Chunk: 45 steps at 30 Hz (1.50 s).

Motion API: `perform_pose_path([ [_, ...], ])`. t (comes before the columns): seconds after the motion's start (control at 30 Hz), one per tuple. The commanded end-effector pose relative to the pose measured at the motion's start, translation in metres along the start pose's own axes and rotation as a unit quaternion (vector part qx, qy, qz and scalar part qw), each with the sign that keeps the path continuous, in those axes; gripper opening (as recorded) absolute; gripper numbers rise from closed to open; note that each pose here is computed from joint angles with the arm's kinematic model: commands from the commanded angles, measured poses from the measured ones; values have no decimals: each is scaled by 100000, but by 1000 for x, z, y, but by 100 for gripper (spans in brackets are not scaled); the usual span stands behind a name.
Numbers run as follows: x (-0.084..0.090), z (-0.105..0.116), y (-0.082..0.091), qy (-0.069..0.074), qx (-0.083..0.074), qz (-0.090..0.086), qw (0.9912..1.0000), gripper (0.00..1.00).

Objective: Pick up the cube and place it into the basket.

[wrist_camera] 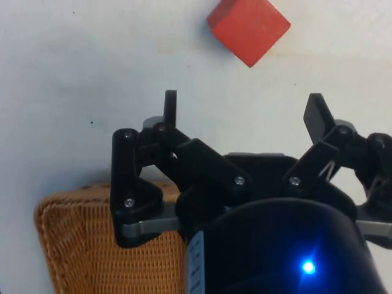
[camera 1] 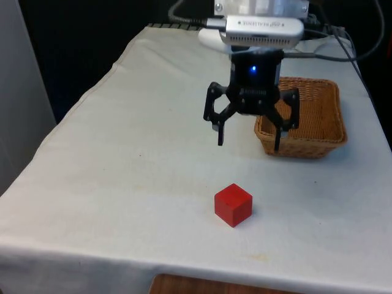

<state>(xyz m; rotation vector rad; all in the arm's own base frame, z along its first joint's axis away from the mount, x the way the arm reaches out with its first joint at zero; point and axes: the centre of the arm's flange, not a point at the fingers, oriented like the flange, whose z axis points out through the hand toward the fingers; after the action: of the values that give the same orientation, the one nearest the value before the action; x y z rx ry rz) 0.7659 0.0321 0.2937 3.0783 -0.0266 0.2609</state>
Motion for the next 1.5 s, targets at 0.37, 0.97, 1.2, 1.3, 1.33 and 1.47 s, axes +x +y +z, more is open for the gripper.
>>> perform_pose_path([
  [0.37,-2,31,-4,257,-320,4190,99911,100],
  [0.97,-6,70,-10,415,-823,9635,99531,100],
  [1.2,-4,85,-12,354,-1655,11684,99301,100],
  [1.3,-4,89,-12,399,-1948,12441,99203,100],
  [1.33,-4,87,-12,367,-1629,12182,99241,100],
  [1.47,-4,97,-13,383,-2318,13460,99062,100],
])
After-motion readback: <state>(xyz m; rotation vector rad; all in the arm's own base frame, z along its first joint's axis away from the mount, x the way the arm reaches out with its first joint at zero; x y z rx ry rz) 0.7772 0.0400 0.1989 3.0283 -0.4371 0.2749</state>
